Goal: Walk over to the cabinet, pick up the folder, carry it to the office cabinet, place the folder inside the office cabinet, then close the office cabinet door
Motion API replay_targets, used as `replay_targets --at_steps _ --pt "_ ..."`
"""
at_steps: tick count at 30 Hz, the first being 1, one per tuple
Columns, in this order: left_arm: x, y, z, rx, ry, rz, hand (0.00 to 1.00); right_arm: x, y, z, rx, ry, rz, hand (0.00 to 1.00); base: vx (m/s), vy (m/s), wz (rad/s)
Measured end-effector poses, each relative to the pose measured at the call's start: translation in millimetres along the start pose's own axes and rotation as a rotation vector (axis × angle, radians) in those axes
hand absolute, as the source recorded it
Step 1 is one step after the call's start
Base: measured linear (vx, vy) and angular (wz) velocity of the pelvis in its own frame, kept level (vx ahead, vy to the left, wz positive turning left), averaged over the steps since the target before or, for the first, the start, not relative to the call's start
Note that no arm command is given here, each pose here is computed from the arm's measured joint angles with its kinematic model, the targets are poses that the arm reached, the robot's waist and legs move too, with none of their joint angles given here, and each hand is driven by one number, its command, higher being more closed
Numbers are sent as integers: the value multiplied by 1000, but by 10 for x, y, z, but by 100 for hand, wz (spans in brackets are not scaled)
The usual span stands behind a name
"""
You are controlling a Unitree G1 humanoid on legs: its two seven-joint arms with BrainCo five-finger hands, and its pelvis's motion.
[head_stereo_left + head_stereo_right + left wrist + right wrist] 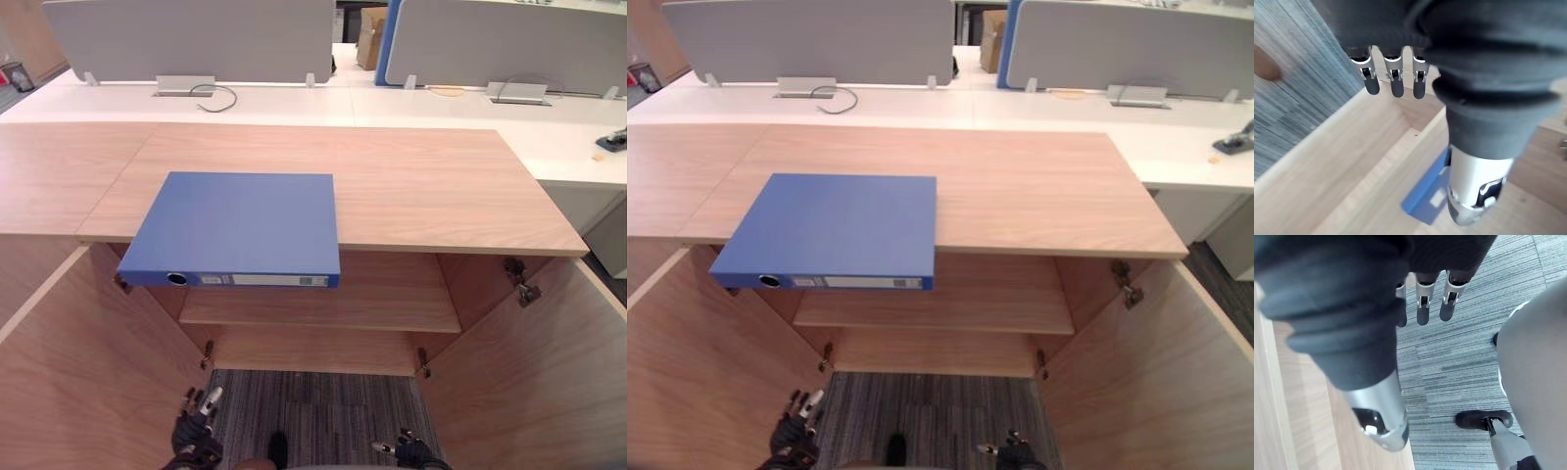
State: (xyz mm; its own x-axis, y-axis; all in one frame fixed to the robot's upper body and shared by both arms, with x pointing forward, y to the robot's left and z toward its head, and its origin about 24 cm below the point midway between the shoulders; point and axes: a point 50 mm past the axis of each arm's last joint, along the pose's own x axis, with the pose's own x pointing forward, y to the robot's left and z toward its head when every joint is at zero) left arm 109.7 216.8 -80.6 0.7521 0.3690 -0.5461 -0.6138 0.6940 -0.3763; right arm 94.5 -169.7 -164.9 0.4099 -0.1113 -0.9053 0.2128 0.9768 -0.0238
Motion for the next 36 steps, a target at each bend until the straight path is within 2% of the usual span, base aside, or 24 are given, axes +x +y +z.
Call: replay_targets --at_steps 4,6,8,15,20,22,24,28,31,36 --pt "-95 -129 451 29 -234 31 0 -4 45 39 -47 -19 15 0 -37 21 6" --pt "-168 -189 730 103 -381 78 0 -9 74 38 -62 -23 20 0 -87 19 9" --pt "-276 -196 1008 211 -537 186 0 -19 78 53 -56 -38 8 0 -80 22 12" --pt "-657 -138 1573 308 -888 491 0 -26 75 48 -50 -43 -26 0 -60 29 18" --pt "-981 -568 2016 417 -1295 592 0 -21 123 83 -51 -55 -33 0 -28 24 8" --pt "-1036 -778 2126 552 -1445 615 0 -18 178 101 -47 -65 -24 0 -18 22 -5" --pt "-1035 -852 2143 632 -1487 631 0 -9 179 75 -57 -49 -24 0 -5 14 -8" --pt "-1031 -1084 2089 726 -1555 599 0 18 179 52 -98 -20 -23 0 12 -6 -10" --pt "-990 -1225 1977 758 -1543 511 0 20 156 29 -104 -13 -27 0 12 -40 -7" --pt "-843 -1537 1589 895 -1451 203 0 26 34 -15 -127 11 -52 0 -10 -16 -1"
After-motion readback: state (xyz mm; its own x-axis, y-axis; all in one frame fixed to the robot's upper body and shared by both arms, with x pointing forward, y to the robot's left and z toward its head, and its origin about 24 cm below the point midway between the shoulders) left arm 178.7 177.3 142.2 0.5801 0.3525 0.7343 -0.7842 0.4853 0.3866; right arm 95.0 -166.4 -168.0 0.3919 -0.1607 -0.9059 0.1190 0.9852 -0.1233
